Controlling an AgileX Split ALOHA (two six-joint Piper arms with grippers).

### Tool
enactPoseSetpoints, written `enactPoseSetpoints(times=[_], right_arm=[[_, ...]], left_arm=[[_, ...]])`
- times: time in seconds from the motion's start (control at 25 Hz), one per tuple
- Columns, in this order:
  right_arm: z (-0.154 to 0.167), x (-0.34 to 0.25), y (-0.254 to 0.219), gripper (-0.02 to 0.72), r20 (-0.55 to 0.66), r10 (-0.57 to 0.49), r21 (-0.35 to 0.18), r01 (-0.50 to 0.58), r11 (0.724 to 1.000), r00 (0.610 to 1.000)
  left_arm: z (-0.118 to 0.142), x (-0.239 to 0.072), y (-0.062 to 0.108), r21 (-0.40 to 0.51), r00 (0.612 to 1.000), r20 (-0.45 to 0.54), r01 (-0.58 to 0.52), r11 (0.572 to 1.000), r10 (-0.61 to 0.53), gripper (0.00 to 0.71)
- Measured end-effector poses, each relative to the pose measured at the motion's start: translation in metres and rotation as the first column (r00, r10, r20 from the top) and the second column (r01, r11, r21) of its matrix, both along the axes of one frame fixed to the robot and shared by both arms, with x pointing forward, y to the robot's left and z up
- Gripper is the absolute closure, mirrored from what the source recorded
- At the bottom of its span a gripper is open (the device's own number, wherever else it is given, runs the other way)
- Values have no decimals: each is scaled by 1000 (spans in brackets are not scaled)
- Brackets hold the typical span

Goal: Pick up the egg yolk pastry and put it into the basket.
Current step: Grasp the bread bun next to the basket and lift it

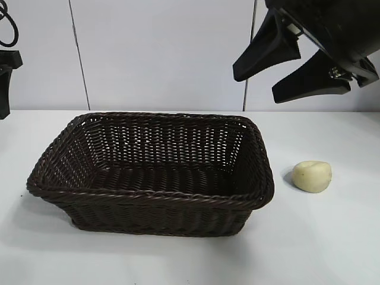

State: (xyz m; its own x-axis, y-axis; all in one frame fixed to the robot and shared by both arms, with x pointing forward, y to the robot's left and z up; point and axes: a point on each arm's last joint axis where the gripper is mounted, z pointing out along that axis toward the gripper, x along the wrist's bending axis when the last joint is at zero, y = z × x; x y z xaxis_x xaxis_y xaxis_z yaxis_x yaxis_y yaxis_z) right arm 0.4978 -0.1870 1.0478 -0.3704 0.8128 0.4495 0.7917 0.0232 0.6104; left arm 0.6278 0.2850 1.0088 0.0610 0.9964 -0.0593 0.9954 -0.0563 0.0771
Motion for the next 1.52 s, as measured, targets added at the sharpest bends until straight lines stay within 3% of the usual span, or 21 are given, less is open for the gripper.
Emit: enactPoseSetpoints(times=[0.16, 0.36, 0.6, 0.92, 1.28, 1.52], right_arm=[[0, 0, 0, 207, 1, 2, -4, -2, 1000, 1000], [0, 0, 0, 207, 2, 3, -6, -3, 1000, 1000], [0, 0, 0, 207, 2, 3, -6, -3, 1000, 1000], [0, 0, 0, 207, 2, 3, -6, -3, 1000, 1000], [0, -1, 0, 207, -3, 7, -6, -7, 1000, 1000], [-1, -1, 0, 207, -8, 12, -5, -12, 1000, 1000]], left_arm=[[3, -1, 0, -6, 1000, 8, -1, 1000, 1, 196], [32, -18, 0, -6, 997, 71, 0, 1000, 0, 196], [64, -62, 2, 1, 992, 124, 5, 1000, -5, 196], [86, -140, 6, 20, 983, 186, 9, 1000, -13, 196], [74, -244, 9, 23, 968, 252, 10, 1000, -15, 196], [45, -296, 11, 20, 908, 419, 2, 1000, -10, 196]])
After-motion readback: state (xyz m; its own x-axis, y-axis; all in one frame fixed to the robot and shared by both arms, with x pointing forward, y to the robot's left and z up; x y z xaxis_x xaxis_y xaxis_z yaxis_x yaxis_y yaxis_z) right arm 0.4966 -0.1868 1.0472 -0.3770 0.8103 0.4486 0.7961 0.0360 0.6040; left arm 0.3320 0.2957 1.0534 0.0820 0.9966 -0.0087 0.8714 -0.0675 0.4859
